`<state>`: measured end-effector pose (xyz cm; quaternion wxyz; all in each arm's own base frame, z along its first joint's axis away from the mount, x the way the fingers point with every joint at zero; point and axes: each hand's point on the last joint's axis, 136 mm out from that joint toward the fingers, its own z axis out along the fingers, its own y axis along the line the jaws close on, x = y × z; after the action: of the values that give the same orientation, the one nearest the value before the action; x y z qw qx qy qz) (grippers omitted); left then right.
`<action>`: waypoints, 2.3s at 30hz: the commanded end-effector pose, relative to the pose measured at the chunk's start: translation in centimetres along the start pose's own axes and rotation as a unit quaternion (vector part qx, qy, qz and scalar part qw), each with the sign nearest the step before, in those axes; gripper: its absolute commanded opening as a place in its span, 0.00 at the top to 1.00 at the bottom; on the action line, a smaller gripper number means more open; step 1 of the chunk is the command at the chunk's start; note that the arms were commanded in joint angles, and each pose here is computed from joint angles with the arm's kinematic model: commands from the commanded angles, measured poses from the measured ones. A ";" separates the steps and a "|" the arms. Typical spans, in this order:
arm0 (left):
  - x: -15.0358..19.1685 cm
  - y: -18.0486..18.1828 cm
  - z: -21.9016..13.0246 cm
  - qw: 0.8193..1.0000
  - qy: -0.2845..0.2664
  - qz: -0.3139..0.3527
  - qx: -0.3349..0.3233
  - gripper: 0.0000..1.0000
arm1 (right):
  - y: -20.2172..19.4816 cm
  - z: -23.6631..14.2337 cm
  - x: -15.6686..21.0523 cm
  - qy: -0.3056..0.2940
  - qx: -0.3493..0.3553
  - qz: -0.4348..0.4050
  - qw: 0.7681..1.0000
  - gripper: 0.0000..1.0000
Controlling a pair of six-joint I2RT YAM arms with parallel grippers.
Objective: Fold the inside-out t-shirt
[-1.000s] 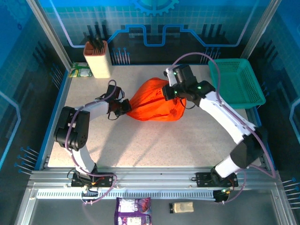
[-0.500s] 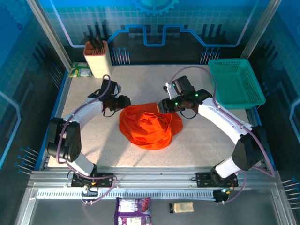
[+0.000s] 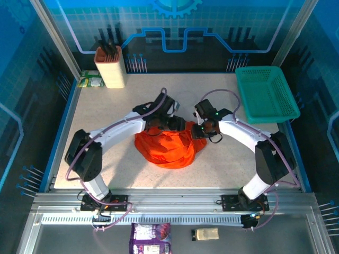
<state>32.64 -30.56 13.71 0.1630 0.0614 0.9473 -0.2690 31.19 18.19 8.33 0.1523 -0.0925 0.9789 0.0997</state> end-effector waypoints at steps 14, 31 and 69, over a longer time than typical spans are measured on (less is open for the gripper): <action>1.9 1.5 -2.9 1.000 -0.015 0.001 -0.015 1.00 | -8.0 -5.8 -8.0 -0.121 0.019 0.093 0.988 1.00; -0.9 1.8 -5.6 0.997 -0.034 -0.036 0.063 0.55 | -1.6 -10.1 -3.7 -0.091 0.023 0.034 0.995 0.51; -10.9 7.8 -12.9 0.987 -0.139 -0.065 0.044 1.00 | 0.4 -15.0 -3.7 -0.104 0.028 -0.038 0.993 1.00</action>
<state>38.75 -23.24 20.24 0.1991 0.0126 0.9050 -0.3758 31.45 21.08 20.68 0.2478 -0.1161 0.9521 0.1365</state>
